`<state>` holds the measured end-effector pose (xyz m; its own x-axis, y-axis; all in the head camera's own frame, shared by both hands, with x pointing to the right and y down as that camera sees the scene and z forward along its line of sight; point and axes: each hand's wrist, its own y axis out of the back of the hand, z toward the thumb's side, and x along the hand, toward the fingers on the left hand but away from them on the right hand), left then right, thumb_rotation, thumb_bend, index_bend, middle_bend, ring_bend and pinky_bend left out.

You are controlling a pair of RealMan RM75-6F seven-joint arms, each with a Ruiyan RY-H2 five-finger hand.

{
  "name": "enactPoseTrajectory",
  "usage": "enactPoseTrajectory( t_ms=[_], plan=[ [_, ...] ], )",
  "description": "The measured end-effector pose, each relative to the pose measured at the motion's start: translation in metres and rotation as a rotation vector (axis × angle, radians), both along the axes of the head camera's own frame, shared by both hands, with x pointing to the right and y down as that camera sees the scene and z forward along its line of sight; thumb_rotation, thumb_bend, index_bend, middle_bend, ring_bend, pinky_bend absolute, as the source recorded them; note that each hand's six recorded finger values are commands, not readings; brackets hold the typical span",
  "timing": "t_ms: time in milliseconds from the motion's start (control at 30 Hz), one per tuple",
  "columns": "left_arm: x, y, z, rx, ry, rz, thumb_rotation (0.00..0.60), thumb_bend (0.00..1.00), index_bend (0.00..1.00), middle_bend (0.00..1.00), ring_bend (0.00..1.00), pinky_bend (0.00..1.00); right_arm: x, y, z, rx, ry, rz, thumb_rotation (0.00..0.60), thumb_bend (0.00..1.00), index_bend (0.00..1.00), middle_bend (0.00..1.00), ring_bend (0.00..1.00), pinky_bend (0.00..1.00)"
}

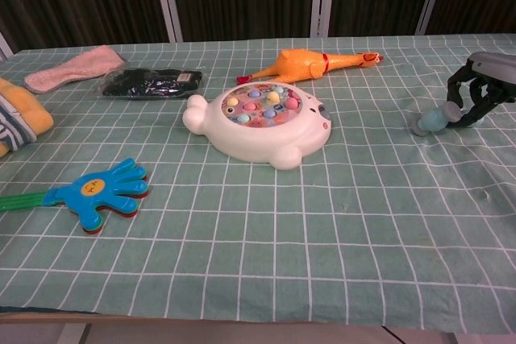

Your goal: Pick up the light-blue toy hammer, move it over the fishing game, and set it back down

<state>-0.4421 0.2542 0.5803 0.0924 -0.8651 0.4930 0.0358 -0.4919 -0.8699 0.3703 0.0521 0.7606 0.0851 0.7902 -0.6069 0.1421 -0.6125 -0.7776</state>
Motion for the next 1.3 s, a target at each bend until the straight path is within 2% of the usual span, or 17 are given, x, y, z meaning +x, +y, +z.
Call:
enactPoseTrajectory(
  t_ms=[367, 833, 967, 1067, 1133, 1233, 1300],
  plan=[
    [-0.001, -0.001, 0.000, -0.001, -0.002, -0.004, 0.600, 0.41, 0.00, 0.04, 0.00, 0.03, -0.003, -0.011, 0.000, 0.006, 0.008, 0.015, 0.600, 0.31, 0.80, 0.57, 0.73, 1.00],
    [0.000, 0.000, -0.001, 0.003, 0.003, -0.002, 0.600, 0.41, 0.00, 0.04, 0.00, 0.03, 0.002, -0.011, -0.004, 0.015, 0.017, 0.014, 0.600, 0.31, 0.80, 0.57, 0.73, 1.00],
    [0.000, 0.000, -0.002, 0.005, 0.004, 0.000, 0.600, 0.41, 0.00, 0.04, 0.00, 0.03, 0.006, -0.011, -0.008, 0.021, 0.017, 0.011, 0.600, 0.31, 0.77, 0.55, 0.72, 1.00],
    [-0.001, 0.000, -0.003, 0.009, 0.005, -0.003, 0.600, 0.41, 0.00, 0.04, 0.00, 0.03, 0.009, -0.010, -0.013, 0.022, 0.018, -0.005, 0.600, 0.31, 0.67, 0.47, 0.64, 0.96],
    [-0.001, 0.000, -0.004, 0.014, 0.007, -0.006, 0.600, 0.41, 0.00, 0.04, 0.00, 0.03, 0.011, -0.008, -0.020, 0.030, 0.018, -0.023, 0.600, 0.31, 0.53, 0.36, 0.51, 0.83],
    [-0.003, -0.001, -0.006, 0.021, 0.007, -0.012, 0.600, 0.41, 0.00, 0.04, 0.00, 0.03, 0.016, -0.001, -0.034, 0.028, 0.021, -0.054, 0.600, 0.30, 0.21, 0.10, 0.21, 0.55],
    [-0.004, -0.002, -0.007, 0.029, 0.006, -0.016, 0.600, 0.41, 0.00, 0.04, 0.00, 0.03, 0.019, 0.008, -0.047, 0.019, 0.025, -0.079, 0.600, 0.30, 0.11, 0.01, 0.09, 0.44]
  ],
)
